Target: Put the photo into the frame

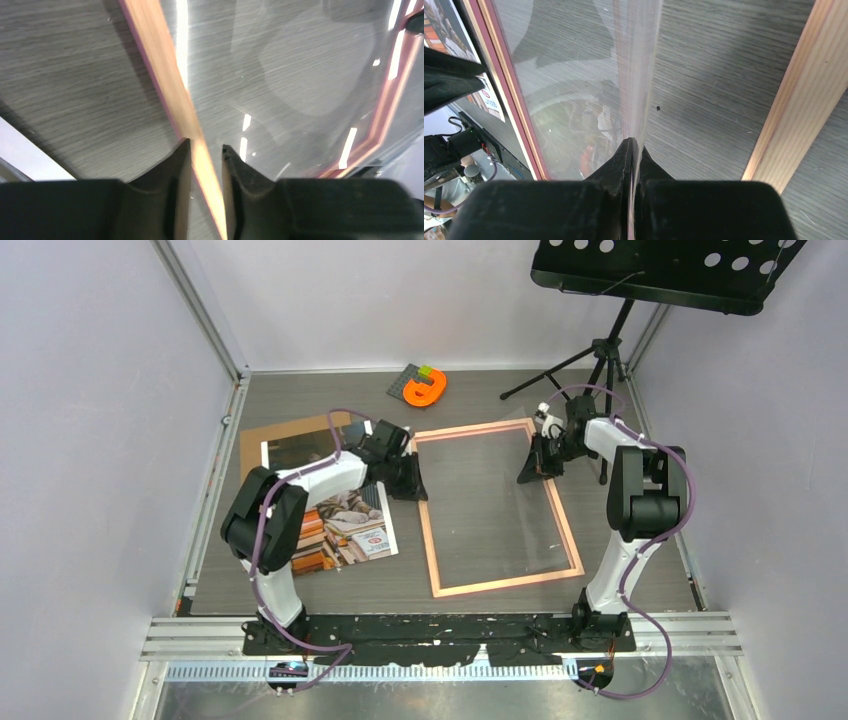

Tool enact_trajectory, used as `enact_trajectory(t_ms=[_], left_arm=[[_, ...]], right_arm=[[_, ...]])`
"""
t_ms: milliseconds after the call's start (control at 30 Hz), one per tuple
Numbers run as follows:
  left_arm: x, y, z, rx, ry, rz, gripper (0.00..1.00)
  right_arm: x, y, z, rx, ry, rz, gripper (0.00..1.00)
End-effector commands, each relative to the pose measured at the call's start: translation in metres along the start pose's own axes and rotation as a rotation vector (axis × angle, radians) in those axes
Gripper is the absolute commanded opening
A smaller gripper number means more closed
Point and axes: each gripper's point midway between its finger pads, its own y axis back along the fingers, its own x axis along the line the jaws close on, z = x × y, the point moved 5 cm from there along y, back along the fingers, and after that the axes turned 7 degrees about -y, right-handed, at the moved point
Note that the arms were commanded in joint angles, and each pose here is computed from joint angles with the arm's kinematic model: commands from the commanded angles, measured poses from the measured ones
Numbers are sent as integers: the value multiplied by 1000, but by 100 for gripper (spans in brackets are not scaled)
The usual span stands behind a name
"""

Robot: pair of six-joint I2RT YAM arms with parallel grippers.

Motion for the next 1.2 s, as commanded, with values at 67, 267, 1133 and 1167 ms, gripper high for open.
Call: enact_trajectory(t_ms=[67, 267, 1133, 1167], left_arm=[[-5, 27, 46, -92, -65, -29, 45], [4, 35, 96, -112, -109, 28, 58], [11, -51, 165, -71, -153, 43, 61], [13, -53, 164, -63, -147, 46, 61]], right_arm=[[5, -2, -2, 37, 72, -11, 6], [1, -4, 1, 41, 92, -19, 6], [-2, -17, 1, 76, 87, 34, 6], [-2, -18, 1, 77, 86, 34, 6]])
